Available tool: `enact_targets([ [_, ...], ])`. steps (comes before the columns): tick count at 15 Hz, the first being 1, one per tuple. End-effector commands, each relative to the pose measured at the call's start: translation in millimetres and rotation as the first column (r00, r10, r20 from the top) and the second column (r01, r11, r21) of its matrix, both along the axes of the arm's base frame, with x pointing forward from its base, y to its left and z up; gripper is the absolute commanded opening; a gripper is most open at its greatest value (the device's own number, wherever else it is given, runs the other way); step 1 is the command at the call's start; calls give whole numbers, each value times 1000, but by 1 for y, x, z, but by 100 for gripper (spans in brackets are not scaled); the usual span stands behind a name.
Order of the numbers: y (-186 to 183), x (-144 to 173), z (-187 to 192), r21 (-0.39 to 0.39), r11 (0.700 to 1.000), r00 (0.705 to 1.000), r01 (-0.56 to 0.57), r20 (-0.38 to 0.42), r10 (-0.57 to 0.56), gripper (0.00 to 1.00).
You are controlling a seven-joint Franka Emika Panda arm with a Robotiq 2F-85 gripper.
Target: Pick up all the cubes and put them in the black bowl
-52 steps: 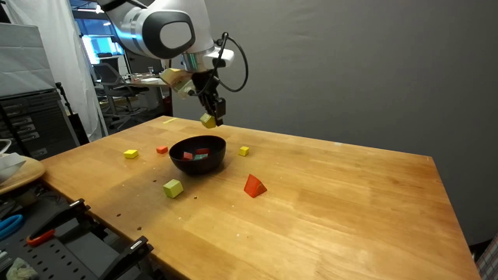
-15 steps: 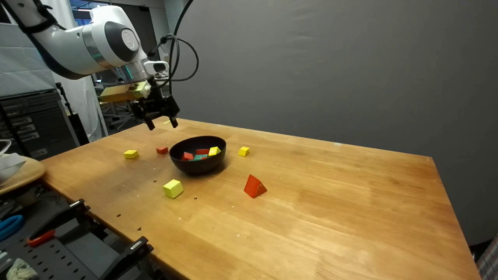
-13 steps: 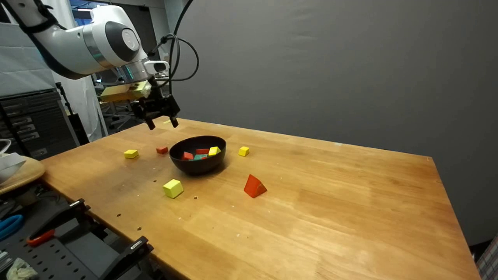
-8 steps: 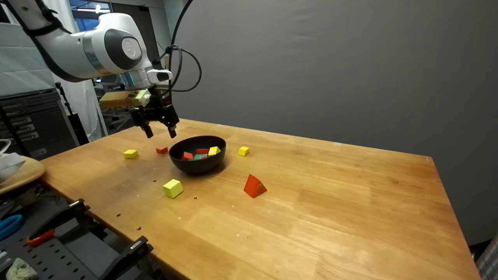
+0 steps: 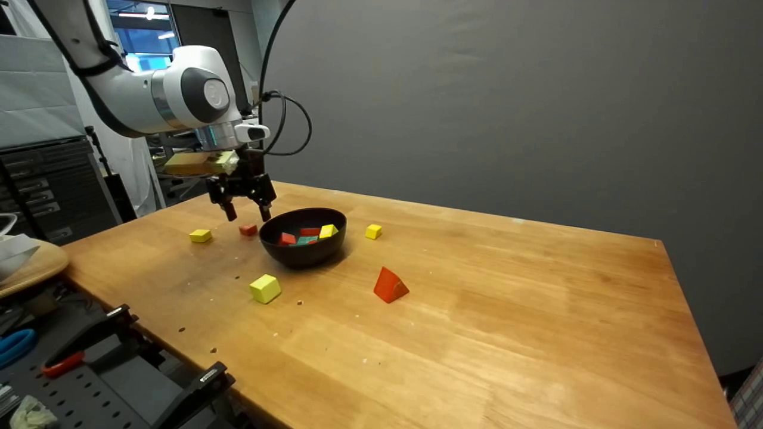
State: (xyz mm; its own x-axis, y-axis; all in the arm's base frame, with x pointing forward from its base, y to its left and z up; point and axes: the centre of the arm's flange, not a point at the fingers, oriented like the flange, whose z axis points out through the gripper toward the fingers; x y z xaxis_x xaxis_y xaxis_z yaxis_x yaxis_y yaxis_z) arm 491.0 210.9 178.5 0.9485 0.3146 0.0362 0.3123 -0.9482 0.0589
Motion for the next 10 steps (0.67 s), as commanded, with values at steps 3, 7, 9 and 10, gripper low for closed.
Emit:
enact_targets([
  [3, 32, 32, -15, -14, 1000, 998, 13, -55, -14, 100],
  [7, 47, 37, -37, 6, 999, 993, 45, -108, -44, 100],
  [9, 51, 37, -46, 12, 998, 991, 59, -122, -57, 75],
  [10, 52, 38, -49, 21, 997, 990, 67, -126, -64, 72],
])
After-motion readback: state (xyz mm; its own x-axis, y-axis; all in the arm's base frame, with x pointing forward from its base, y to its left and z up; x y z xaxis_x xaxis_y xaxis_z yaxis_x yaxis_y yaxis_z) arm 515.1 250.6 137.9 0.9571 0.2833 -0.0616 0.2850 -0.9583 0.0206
